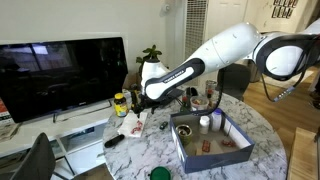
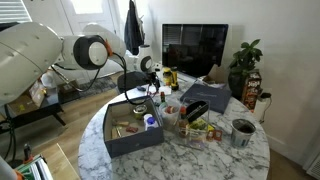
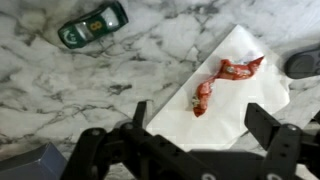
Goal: Pick up one red ketchup sachet from the white paper towel and put it in the box
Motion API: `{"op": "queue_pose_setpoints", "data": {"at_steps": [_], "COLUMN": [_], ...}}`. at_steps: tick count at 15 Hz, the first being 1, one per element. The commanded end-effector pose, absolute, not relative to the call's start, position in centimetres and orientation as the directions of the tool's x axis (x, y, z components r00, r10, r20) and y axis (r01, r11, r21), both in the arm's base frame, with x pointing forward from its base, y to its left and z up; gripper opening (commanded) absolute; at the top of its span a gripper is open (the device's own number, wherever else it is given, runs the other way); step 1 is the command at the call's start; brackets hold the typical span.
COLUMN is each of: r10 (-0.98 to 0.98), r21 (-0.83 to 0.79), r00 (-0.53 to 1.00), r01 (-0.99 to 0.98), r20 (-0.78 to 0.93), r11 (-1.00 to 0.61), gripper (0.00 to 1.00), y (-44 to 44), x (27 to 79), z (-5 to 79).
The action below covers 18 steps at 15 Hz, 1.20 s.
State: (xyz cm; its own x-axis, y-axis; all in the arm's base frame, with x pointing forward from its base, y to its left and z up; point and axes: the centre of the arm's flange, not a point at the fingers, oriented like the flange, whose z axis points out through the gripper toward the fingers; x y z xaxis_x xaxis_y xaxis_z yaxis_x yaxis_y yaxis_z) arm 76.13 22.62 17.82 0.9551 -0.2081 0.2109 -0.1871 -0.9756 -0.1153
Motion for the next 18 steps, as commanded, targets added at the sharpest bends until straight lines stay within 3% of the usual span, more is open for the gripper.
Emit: {"op": "queue_pose_setpoints", "data": {"at_steps": [1,2,4,5,6,7,9,10,11,12,15,16,18], "r10": [-0.195,-0.188,-0.164,-0.162,-0.168,-0.171,-0.178,-0.193,-0.213,-0.181,-0.194,-0.202,-0.192], "r21": [-0.132,-0.142,-0.168,-0.186,-0.201,-0.206,-0.2,-0.193,-0.194,-0.19,-0.191,-0.205,-0.208], "r00": [0.962,0.964,0.97,0.969,0.967,0.962,0.952,0.942,0.935,0.952,0.944,0.948,0.96], "r01": [-0.171,-0.163,-0.134,-0.127,-0.128,-0.127,-0.13,-0.143,-0.161,-0.136,-0.145,-0.153,-0.149], "r20": [0.191,0.188,0.181,0.188,0.194,0.212,0.247,0.275,0.285,0.248,0.268,0.244,0.203], "r11": [-0.976,-0.976,-0.977,-0.974,-0.971,-0.97,-0.971,-0.971,-0.968,-0.972,-0.971,-0.967,-0.967], "gripper": [0.92,0.83,0.82,0.74,0.75,0.64,0.51,0.77,0.87,0.63,0.83,0.99,0.99], "y": [23.0,23.2,24.6,25.2,25.8,26.3,26.7,26.7,26.7,26.1,25.9,25.9,25.4], "x": [78.9,78.4,77.6,77.5,77.6,77.7,78.1,78.4,78.4,76.7,77.1,77.4,78.1], "z": [14.2,13.8,13.2,13.2,13.2,13.0,12.7,12.6,13.2,14.1,14.1,13.7,12.7]}}
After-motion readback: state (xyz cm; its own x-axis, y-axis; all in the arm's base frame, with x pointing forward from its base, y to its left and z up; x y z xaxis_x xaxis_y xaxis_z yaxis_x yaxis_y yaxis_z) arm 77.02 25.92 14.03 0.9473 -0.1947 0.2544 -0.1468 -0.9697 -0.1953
